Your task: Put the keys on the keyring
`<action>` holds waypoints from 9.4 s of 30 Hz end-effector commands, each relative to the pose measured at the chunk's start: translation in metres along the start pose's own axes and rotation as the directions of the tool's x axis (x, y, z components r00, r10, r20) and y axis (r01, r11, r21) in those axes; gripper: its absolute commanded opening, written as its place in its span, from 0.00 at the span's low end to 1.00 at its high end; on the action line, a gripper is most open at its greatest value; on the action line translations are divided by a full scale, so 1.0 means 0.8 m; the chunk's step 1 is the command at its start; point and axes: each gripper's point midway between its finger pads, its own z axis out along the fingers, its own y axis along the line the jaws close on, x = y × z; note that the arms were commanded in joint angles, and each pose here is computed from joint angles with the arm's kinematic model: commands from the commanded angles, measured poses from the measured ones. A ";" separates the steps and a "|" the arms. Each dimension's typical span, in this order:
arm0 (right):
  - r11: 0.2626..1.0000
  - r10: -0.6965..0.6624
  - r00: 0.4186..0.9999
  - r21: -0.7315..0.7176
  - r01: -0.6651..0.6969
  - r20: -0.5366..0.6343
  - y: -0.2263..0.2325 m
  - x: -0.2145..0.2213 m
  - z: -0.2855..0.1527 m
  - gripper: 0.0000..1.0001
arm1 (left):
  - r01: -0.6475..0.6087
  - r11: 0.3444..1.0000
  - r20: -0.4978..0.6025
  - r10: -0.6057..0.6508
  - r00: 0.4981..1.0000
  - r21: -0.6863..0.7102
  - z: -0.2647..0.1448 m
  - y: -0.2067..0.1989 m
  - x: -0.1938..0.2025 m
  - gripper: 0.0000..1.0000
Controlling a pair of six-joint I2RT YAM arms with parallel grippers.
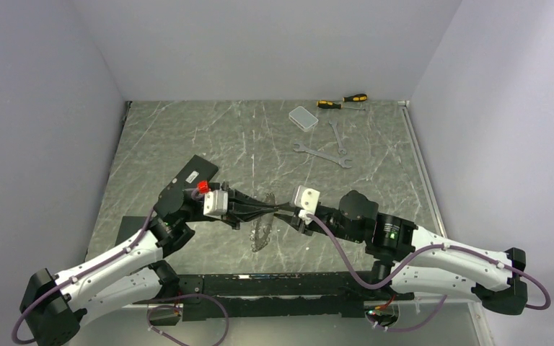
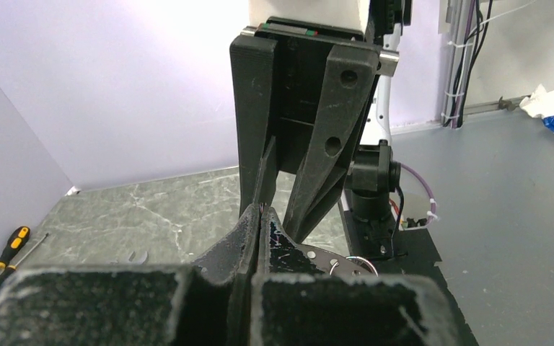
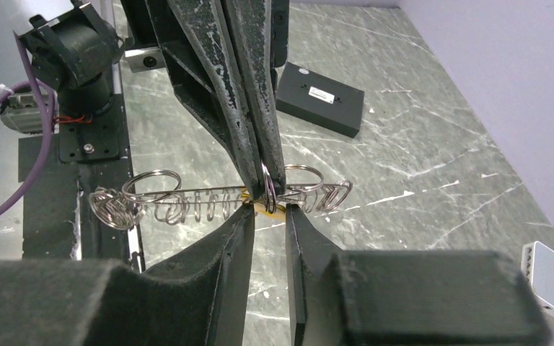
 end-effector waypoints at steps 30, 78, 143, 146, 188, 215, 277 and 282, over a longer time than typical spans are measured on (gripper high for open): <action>0.997 0.010 0.996 0.070 -0.016 0.084 -0.021 -0.041 -0.028 0.42 | -0.046 0.998 0.131 0.050 0.990 -0.033 0.005 0.007 -0.040 0.00; 0.999 -0.037 0.986 0.025 0.033 0.162 -0.017 -0.078 -0.021 0.00 | -0.048 0.999 -0.010 0.048 0.999 -0.002 -0.006 -0.004 -0.010 0.15; 0.995 -0.001 0.998 -0.095 0.007 0.055 0.014 -0.038 -0.015 0.00 | -0.079 0.964 -0.331 0.164 0.929 0.256 -0.009 -0.008 0.043 0.17; 0.995 -0.001 0.999 -0.099 0.006 0.053 0.015 -0.038 -0.015 0.00 | -0.069 0.960 -0.341 0.163 0.926 0.272 -0.009 -0.009 0.047 0.06; 0.997 -0.025 0.997 0.076 0.031 -0.076 -0.021 0.007 -0.008 0.00 | 0.006 0.997 -0.291 -0.027 0.956 -0.072 -0.007 0.038 0.036 0.00; 0.986 -0.059 0.997 0.156 0.066 -0.048 -0.038 0.010 0.001 0.00 | 0.116 0.948 -0.170 -0.172 0.970 -0.298 -0.019 0.059 0.030 0.00; 0.995 -0.029 0.998 -0.089 0.034 0.053 0.012 -0.034 -0.023 0.00 | 0.083 0.979 -0.310 -0.022 0.951 0.187 -0.004 -0.008 0.092 0.23; 0.996 -0.030 0.998 -0.077 0.034 0.051 0.010 -0.033 -0.024 0.00 | 0.090 0.974 -0.349 -0.013 0.937 0.207 -0.011 -0.014 0.097 0.02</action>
